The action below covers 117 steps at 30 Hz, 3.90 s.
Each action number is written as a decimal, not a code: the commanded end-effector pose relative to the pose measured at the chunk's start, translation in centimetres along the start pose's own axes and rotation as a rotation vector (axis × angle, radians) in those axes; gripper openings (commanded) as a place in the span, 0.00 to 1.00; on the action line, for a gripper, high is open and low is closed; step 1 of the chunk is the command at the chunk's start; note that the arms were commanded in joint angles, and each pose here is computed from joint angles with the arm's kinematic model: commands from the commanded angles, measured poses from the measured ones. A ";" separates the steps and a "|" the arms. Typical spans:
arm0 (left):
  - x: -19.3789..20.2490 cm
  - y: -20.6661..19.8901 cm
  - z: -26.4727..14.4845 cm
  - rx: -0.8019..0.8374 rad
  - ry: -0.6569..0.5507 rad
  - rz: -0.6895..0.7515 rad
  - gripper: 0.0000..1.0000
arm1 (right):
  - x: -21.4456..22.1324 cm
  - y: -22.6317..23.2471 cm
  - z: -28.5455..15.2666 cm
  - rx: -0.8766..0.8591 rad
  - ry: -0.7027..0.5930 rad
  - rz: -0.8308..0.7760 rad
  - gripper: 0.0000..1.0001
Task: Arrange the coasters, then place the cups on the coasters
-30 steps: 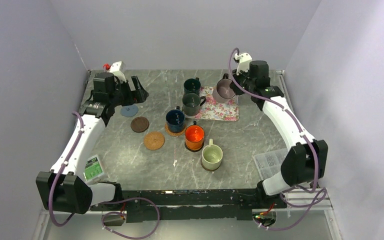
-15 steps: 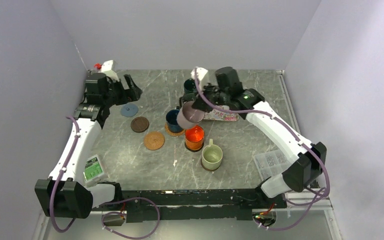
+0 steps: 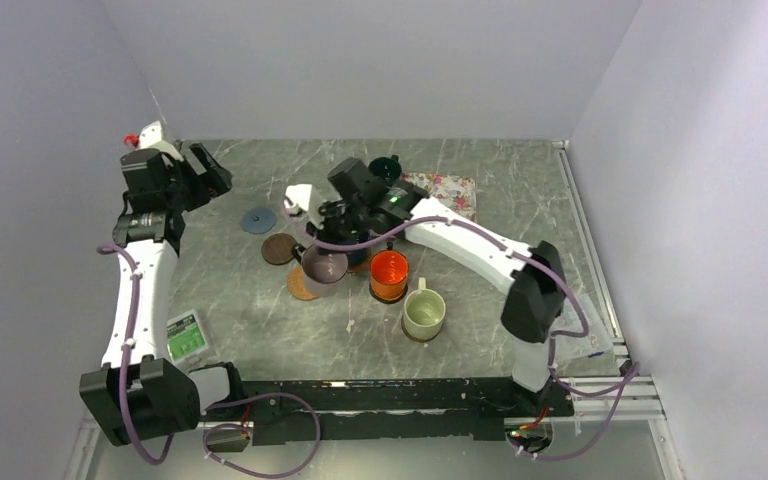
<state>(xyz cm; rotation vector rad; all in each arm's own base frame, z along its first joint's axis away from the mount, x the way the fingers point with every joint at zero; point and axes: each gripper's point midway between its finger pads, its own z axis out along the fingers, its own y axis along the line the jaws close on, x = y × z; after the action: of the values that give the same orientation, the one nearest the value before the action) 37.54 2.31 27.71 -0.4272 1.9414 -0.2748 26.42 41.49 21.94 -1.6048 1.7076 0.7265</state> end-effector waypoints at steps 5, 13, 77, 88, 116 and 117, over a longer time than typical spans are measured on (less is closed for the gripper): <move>-2.2 1.2 -0.8 0.015 -0.043 -0.071 0.94 | -3.2 0.3 4.4 -0.071 -0.028 -0.218 0.00; -2.1 0.8 -0.7 0.038 -0.032 -0.074 0.94 | -1.8 -0.5 7.7 -0.110 0.003 -0.308 0.00; -1.6 0.2 -0.3 0.089 -0.016 -0.099 0.94 | -6.6 -6.2 5.6 0.231 -0.213 -0.228 0.51; -1.5 0.2 -0.2 0.089 -0.014 -0.102 0.94 | -4.5 -4.9 2.7 0.441 -0.210 0.427 0.61; -1.1 0.2 0.1 0.097 -0.001 -0.112 0.94 | 5.7 -3.6 7.7 0.643 0.070 0.833 0.50; -1.1 0.2 0.2 0.097 -0.001 -0.113 0.94 | 5.8 -3.6 7.9 0.640 0.075 0.834 0.50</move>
<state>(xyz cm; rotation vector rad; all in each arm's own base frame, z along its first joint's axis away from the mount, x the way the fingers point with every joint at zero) 37.52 2.97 27.68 -0.4917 1.9345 -0.4216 30.01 42.70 10.72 -0.5006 2.3985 0.3719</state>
